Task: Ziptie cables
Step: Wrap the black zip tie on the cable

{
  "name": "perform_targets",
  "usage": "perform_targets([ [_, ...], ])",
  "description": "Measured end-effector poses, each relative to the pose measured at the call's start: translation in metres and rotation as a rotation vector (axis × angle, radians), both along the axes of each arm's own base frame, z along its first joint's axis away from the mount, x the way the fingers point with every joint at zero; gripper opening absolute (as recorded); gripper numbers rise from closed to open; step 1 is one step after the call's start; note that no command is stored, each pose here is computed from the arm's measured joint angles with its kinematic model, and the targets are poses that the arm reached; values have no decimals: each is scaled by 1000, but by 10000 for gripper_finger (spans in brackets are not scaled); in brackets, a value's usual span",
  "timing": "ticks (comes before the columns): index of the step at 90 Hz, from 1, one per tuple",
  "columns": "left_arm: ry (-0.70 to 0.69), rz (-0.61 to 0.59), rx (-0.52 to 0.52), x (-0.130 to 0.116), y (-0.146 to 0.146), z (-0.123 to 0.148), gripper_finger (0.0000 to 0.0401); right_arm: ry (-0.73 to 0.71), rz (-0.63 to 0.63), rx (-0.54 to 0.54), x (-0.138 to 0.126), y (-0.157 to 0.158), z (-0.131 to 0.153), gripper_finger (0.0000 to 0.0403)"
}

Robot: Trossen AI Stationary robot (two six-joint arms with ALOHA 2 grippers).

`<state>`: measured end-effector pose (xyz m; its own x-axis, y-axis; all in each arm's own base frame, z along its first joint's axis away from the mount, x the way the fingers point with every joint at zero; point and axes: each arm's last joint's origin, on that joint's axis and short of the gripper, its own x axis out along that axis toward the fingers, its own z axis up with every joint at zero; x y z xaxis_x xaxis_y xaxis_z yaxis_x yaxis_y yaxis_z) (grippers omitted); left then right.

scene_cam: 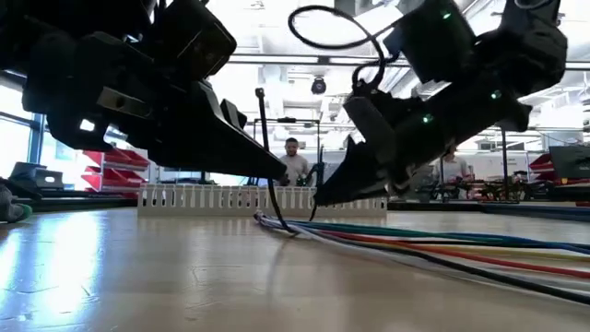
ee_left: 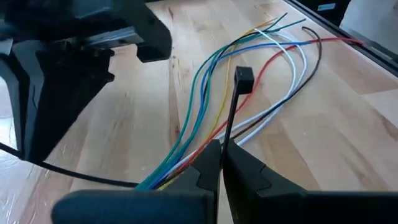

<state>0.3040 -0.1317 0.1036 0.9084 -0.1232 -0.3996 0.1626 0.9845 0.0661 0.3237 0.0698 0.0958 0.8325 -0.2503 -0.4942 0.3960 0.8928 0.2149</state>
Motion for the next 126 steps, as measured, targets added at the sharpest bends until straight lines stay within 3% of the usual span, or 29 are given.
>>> perform_targets([
  [15,0,0,-1,0,0,0,0,-14,14,-65,7,3,7,5],
  [34,0,0,-1,0,0,0,0,-24,0,-71,10,1,10,10],
  [81,4,-22,-10,0,-1,0,0,78,-62,-43,5,-6,0,148],
  [105,4,-23,-8,0,-1,0,0,82,-78,97,10,-31,-4,211],
  [117,9,-23,-6,0,-1,0,0,52,-43,141,16,-41,-12,224],
  [126,10,-23,-6,0,-1,-1,0,17,-3,111,20,-39,-17,209],
])
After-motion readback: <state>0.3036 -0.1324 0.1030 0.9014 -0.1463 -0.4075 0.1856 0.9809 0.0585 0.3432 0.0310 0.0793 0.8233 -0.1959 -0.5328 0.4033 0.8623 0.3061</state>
